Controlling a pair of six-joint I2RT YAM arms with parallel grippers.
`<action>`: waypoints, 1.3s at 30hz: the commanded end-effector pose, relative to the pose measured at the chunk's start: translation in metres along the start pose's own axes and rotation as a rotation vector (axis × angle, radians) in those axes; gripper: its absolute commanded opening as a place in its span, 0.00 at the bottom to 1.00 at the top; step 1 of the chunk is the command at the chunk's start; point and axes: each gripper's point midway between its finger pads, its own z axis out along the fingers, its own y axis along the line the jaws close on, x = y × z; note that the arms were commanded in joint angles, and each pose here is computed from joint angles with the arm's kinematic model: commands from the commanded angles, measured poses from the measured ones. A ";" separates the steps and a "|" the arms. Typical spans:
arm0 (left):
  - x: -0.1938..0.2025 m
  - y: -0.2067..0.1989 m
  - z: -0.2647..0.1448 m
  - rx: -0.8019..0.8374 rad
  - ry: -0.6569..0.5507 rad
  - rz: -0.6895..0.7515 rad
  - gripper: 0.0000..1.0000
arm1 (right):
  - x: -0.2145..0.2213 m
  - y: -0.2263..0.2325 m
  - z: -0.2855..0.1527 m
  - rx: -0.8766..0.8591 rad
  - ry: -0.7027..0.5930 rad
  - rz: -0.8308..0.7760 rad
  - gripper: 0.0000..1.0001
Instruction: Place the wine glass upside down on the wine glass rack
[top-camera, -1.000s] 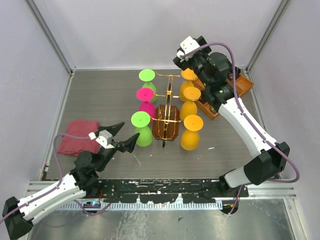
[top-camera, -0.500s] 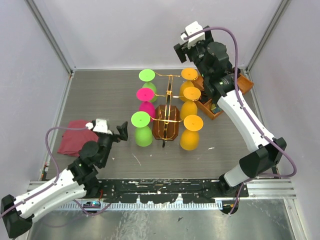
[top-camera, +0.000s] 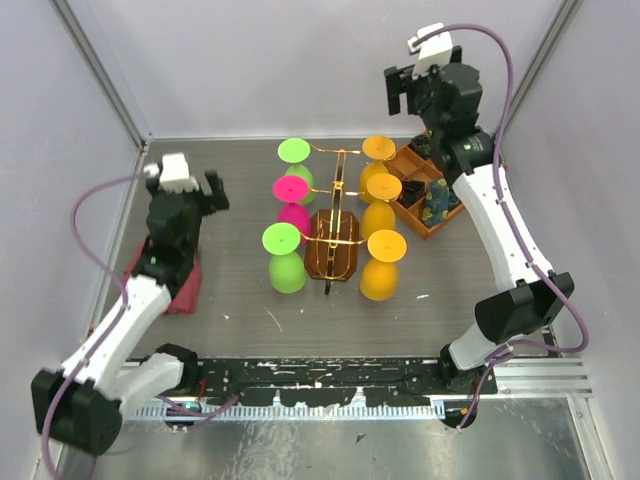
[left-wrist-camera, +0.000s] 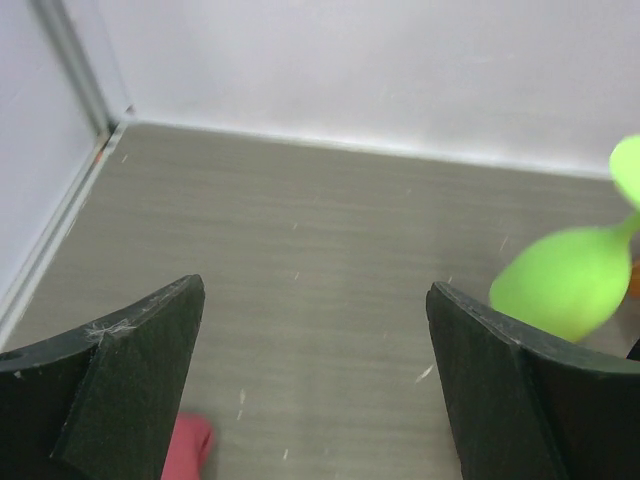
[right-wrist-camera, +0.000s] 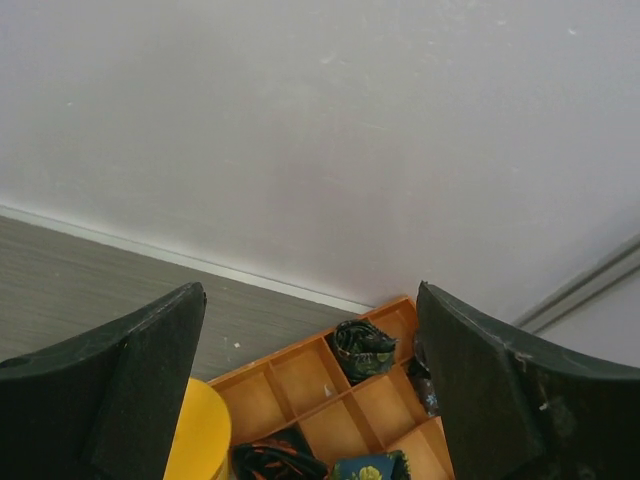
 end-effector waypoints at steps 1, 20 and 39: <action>-0.035 -0.044 0.048 0.176 0.057 0.002 0.99 | -0.021 -0.037 -0.007 0.068 -0.019 0.125 0.94; -0.172 -0.093 0.119 0.235 0.137 0.075 0.98 | -0.011 -0.119 -0.037 0.436 -0.002 0.299 1.00; -0.171 -0.095 0.117 0.240 0.146 0.032 0.98 | -0.018 -0.121 -0.059 0.619 -0.027 0.293 1.00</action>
